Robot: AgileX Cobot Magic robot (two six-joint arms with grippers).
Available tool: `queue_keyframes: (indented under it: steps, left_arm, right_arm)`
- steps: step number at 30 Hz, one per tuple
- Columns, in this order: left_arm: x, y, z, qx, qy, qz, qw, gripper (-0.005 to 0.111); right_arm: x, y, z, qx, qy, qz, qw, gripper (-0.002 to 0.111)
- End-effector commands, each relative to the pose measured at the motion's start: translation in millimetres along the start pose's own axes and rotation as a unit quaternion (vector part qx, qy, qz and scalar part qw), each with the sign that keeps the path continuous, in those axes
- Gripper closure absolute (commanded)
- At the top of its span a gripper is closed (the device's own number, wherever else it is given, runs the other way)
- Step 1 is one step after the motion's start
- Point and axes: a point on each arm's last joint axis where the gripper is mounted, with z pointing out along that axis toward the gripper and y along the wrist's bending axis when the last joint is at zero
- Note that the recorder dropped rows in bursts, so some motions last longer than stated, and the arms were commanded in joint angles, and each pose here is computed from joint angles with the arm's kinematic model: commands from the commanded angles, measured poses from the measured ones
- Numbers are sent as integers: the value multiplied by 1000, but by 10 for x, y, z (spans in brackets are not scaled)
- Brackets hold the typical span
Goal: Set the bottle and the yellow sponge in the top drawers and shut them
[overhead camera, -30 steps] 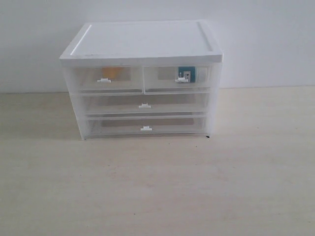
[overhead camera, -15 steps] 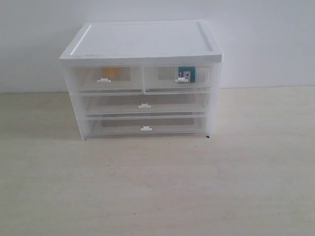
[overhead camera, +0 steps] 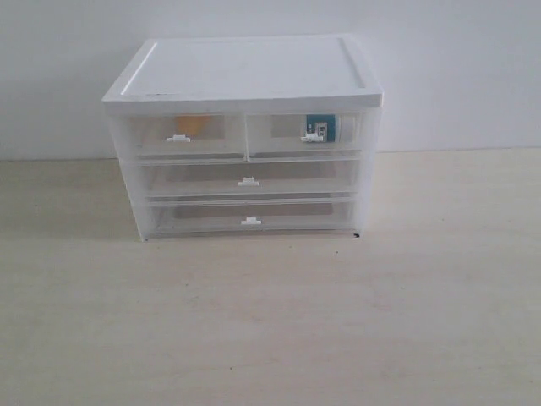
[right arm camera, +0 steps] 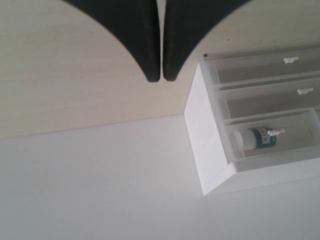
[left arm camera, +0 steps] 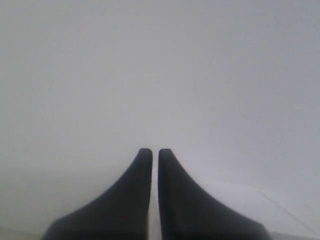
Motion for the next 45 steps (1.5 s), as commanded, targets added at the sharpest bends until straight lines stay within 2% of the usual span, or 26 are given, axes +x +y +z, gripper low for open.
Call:
queue_keyframes:
  steps: [1, 10, 15, 24, 29, 36, 45]
  left_arm:
    - [153, 61, -143, -28, 62, 20, 998, 103]
    - [634, 185, -464, -26, 68, 60, 996, 103]
    - [872, 249, -542, -29, 83, 61, 994, 103]
    - [955, 261, -561, -28, 131, 105, 985, 103]
    - [1046, 276, -592, -23, 185, 145, 972, 103]
    - [1137, 292, -634, -24, 240, 150, 959, 103]
    - [1139, 322, -639, -47, 243, 162, 955, 103]
  right_arm:
    - [17, -6, -2, 3, 1, -4, 1000, 108]
    - [17, -6, -2, 3, 1, -4, 1000, 108]
    - [17, -6, -2, 3, 1, -4, 1000, 108]
    - [17, -6, -2, 3, 1, -4, 1000, 108]
    - [17, -6, -2, 3, 1, -4, 1000, 108]
    - [17, -6, -2, 3, 1, -4, 1000, 108]
    - [17, -6, -2, 3, 1, -4, 1000, 108]
